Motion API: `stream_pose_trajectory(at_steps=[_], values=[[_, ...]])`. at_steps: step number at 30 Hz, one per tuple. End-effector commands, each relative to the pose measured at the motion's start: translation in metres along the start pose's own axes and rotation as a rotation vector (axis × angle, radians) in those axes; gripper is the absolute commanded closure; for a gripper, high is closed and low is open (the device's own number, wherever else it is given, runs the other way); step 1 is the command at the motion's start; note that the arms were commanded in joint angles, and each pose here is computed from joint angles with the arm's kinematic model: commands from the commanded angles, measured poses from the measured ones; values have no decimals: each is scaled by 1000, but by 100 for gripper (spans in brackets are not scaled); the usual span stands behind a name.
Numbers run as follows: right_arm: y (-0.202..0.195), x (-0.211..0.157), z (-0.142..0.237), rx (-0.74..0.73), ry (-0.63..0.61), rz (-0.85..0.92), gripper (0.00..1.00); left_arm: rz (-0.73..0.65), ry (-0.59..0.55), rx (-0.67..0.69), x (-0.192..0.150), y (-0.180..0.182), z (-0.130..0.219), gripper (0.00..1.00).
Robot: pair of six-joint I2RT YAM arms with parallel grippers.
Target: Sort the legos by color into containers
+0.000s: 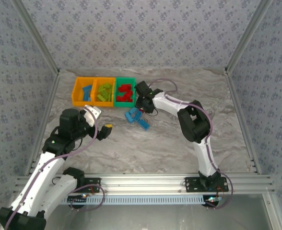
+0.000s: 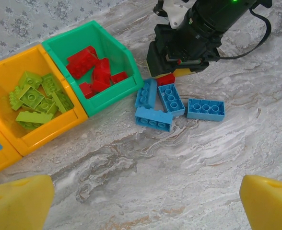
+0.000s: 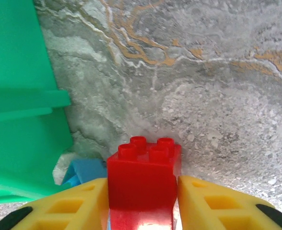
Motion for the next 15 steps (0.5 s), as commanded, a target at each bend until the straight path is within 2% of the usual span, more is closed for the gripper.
stream_pose_trajectory(at_steps=[1,3,15], values=[[-32,-8,-10,-126,14,-12,62,-6,3,-1,-1,-1,1,1],[-37,-6,-3,-134,-7,-10,66,-5,4,-2,-1,-1,1,1],[-57,-12,23,-117,-12,76,70,-5,5,-2,-1,-1,0,1]])
Point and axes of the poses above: each hand's point on the last joint's axis, 136 mm out from that joint toward the fingers, its own z axis back along the fingers, its own y axis along the line the jaws close on, x = y × z, the point moved 5 cm from there along z, back along the fingers, and after that the axes turned 8 degrees about -z, right-handed, at the moved point
